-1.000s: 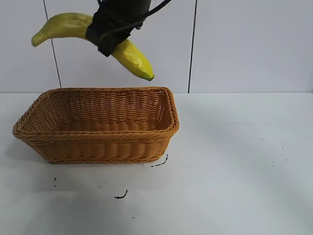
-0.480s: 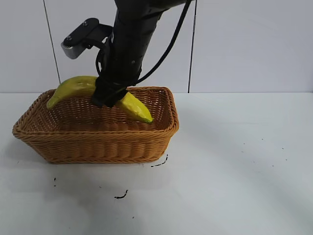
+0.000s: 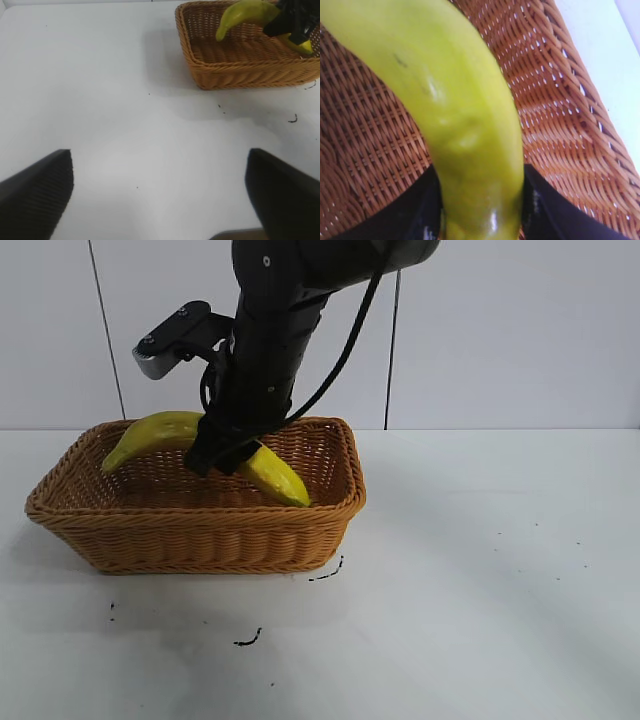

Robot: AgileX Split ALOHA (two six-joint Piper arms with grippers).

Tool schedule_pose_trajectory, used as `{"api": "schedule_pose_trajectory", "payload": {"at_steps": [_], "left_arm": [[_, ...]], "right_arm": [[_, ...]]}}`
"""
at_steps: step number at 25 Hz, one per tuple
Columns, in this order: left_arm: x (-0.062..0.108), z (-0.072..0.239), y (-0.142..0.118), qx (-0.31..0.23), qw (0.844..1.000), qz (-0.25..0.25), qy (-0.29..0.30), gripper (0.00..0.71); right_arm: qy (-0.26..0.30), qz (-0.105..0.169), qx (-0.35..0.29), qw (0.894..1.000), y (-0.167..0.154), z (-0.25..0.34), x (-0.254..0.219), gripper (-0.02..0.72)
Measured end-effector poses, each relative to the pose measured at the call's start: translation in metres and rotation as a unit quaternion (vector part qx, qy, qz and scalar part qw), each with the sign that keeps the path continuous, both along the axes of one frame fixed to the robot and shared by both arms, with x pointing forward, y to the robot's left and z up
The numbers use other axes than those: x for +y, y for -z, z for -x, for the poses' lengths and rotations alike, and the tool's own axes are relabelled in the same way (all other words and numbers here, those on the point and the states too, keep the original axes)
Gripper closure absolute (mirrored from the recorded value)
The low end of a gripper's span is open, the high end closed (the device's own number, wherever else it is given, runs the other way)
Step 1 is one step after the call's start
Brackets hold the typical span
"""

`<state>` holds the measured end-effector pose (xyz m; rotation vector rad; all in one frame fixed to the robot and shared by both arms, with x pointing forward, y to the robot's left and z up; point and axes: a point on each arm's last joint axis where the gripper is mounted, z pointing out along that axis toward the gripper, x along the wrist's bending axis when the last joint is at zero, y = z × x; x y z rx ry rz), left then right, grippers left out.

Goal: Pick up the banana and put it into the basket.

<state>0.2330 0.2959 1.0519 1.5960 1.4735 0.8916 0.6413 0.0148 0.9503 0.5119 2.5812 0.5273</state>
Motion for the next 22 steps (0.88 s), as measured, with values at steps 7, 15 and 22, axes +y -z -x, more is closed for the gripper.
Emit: {"api": "schedule_pose_trajectory", "payload": {"at_steps": [7,15,22], "left_arm": [[0.0,0.0,0.0,0.0,1.0,0.0,0.0,0.017],[0.0,0.0,0.0,0.0,1.0,0.0,0.0,0.017],[0.0,0.0,0.0,0.0,1.0,0.0,0.0,0.017]], "right_arm": [[0.028,-0.037,-0.017,0.999,-0.031,0.001,-0.001,0.013],[0.171,-0.131,0.021,0.976,-0.101,0.01,-0.016,0.016],[0.262,-0.138,0.114,0.948,-0.127,-0.003,-0.064,0.016]]}}
